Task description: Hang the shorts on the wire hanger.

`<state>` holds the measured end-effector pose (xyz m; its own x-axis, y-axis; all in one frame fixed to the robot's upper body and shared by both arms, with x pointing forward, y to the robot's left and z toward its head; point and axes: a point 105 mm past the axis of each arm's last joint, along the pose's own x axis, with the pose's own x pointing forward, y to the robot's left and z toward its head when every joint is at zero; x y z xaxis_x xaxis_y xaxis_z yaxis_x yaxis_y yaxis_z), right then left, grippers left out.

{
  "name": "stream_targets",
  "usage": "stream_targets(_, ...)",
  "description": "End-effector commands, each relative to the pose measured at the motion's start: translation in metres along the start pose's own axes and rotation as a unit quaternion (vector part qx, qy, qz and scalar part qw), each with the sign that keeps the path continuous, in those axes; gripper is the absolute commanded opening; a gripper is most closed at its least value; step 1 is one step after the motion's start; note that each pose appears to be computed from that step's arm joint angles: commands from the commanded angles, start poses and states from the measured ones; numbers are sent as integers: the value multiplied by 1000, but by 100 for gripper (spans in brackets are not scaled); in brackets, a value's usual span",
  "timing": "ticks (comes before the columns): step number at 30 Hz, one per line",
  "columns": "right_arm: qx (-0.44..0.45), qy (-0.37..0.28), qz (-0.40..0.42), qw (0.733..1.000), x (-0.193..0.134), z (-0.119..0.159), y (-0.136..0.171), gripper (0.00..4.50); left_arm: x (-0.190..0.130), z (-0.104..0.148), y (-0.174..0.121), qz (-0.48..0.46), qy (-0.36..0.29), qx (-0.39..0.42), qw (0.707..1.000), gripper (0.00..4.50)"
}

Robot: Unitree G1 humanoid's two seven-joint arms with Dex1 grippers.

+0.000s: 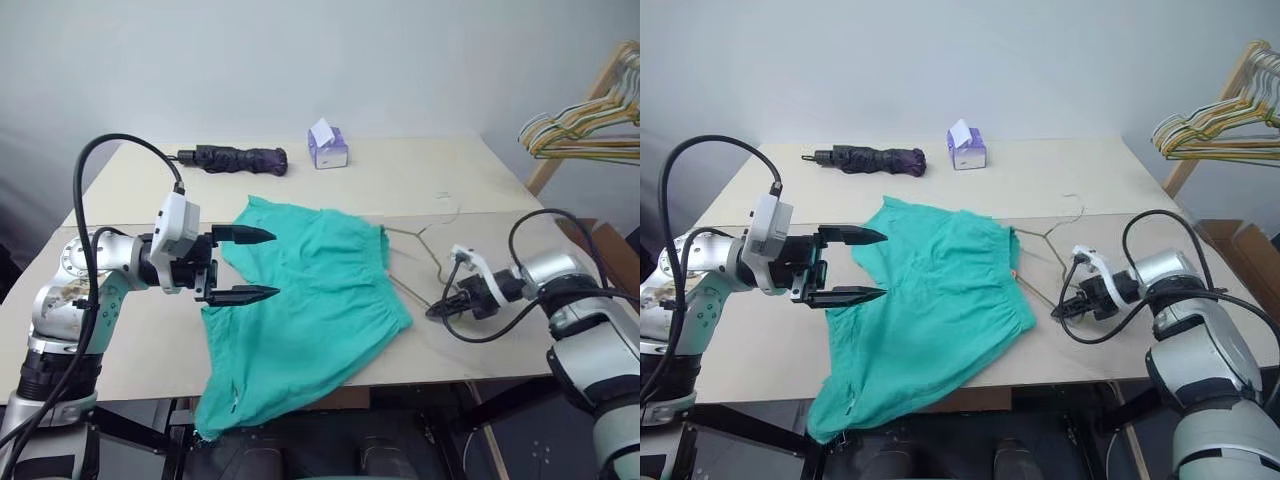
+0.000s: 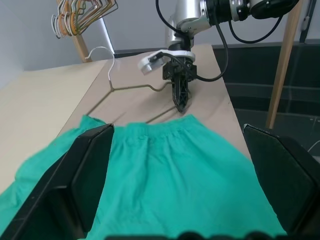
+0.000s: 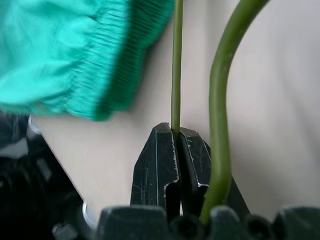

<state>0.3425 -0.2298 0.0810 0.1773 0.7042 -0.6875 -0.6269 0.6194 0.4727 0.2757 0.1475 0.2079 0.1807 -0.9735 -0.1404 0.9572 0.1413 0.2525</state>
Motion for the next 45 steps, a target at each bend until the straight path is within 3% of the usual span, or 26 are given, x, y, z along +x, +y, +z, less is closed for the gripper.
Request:
stream_targets(1, -57, -34, -16, 998, -18, 16, 6, 0, 1, 9, 3, -1, -7, 21, 1000, 447)
stream_targets(7, -208, -36, -136, 968, -27, 35, 20, 0, 1, 12, 16, 6, -8, 35, 999, 447)
stream_targets(10, -323, -4, -224, 920, -28, 46, 32, 0, -5, 18, 37, 43, 4, 70, 997, 447)
stream_targets(16, -431, 12, -246, 868, -19, 59, 71, 0, -11, 20, 70, 48, 60, 161, 984, 447)
stream_targets(27, -506, 46, -205, 837, -13, 60, 106, 0, 19, 1, 85, -49, 124, 247, 960, 447)
stream_targets(38, -521, 43, -170, 835, -16, 60, 129, 0, 35, -39, 88, -102, 224, 279, 928, 447)
stream_targets(41, -518, 39, -162, 839, -17, 59, 132, 0, 40, -40, 90, -96, 218, 275, 932, 385)
stream_targets(45, -506, 29, -144, 850, -18, 60, 138, 0, 42, -40, 90, -93, 209, 272, 935, 263)
